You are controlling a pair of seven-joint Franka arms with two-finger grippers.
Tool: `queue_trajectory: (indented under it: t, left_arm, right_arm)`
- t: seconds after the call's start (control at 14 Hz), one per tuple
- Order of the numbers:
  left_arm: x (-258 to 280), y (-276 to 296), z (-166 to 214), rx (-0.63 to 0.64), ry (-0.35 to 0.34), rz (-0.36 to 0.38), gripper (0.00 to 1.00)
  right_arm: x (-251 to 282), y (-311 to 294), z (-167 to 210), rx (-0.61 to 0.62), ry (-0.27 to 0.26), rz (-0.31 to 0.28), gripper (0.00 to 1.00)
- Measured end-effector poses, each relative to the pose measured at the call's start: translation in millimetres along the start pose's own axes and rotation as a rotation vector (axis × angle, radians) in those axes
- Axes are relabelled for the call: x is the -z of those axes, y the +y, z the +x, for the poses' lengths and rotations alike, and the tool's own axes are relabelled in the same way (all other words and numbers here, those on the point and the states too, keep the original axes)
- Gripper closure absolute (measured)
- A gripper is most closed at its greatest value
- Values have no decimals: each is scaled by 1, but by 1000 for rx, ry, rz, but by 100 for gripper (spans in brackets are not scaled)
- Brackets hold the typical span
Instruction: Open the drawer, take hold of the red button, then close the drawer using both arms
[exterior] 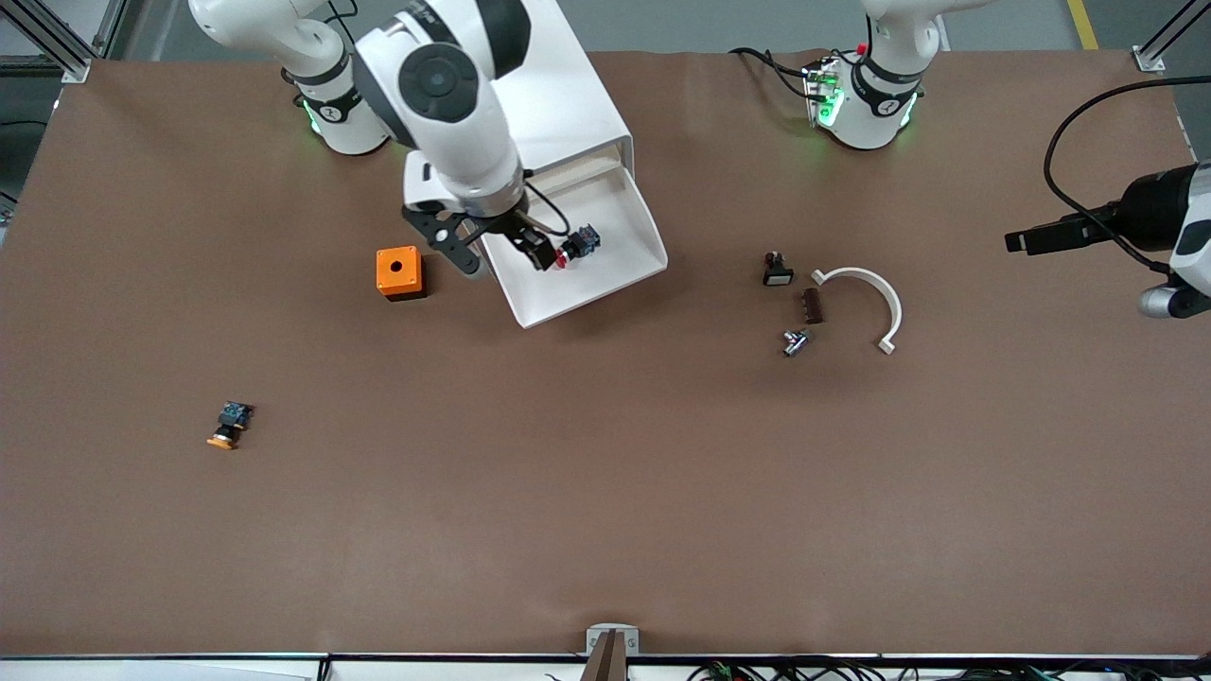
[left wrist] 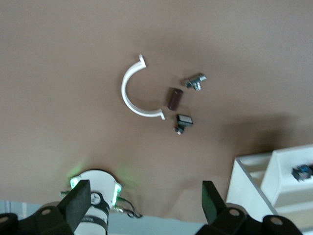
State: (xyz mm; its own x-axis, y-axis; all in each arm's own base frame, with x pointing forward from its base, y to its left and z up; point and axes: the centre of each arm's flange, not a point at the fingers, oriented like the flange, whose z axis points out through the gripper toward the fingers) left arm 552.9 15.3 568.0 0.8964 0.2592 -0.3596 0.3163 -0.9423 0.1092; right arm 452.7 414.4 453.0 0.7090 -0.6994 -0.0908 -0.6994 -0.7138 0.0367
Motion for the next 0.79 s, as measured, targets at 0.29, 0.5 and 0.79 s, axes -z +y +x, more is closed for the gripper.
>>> queue_trajectory:
  t: [0.29, 0.5, 0.79]
  left_arm:
    - [-18, 1, -20, -81, 65, 23, 0]
    - [-21, 7, -30, -100, 97, 61, 0]
    - [-22, 15, -33, -126, 125, 98, 0]
  right_arm:
    - [-5, -2, -17, -26, 2, -2, 0]
    - [-16, -6, -32, -34, 4, -8, 0]
    - [-39, -17, -54, -56, 10, 4, 0]
